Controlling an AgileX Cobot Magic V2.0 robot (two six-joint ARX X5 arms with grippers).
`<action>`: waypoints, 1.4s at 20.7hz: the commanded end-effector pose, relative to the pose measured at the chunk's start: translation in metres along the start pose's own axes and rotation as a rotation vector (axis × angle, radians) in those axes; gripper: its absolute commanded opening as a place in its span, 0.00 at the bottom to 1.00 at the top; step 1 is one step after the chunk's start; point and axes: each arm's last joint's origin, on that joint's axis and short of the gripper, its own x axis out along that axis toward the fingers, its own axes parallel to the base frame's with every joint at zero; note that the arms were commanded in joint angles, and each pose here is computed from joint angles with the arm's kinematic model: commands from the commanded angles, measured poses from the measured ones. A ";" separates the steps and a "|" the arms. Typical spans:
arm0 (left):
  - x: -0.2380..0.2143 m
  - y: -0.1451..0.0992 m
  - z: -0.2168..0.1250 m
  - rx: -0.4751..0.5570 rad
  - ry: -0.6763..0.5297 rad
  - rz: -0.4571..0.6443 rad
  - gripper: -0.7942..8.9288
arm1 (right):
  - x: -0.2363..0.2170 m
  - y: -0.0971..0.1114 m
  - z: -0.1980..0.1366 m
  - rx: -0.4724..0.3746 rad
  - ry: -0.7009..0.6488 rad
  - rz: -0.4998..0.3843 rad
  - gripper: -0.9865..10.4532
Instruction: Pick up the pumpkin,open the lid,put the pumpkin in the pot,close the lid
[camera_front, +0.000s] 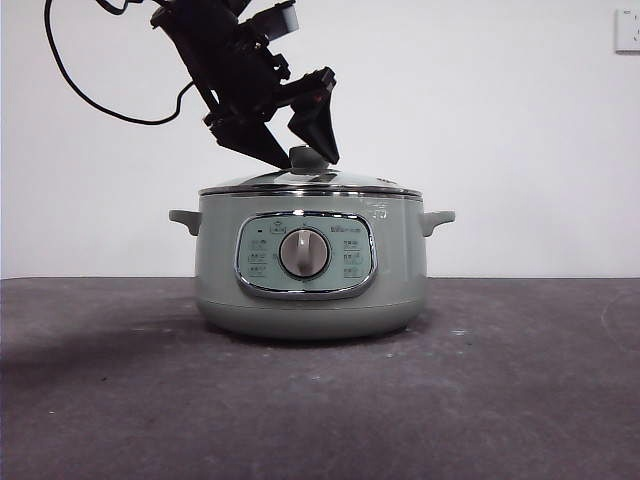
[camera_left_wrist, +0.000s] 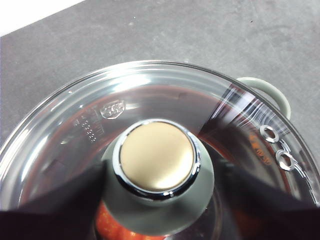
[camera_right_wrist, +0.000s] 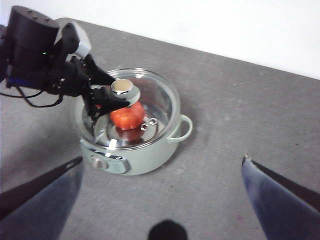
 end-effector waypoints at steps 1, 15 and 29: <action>-0.010 0.000 0.006 0.007 -0.024 0.004 0.54 | 0.000 0.001 0.000 0.009 -0.004 0.013 0.63; -0.142 -0.021 0.024 -0.005 -0.023 -0.018 0.54 | 0.012 0.006 -0.003 0.015 0.096 0.200 0.63; -0.271 -0.053 -0.018 -0.054 0.132 -0.280 0.07 | 0.039 0.017 -0.011 -0.014 0.302 0.433 0.07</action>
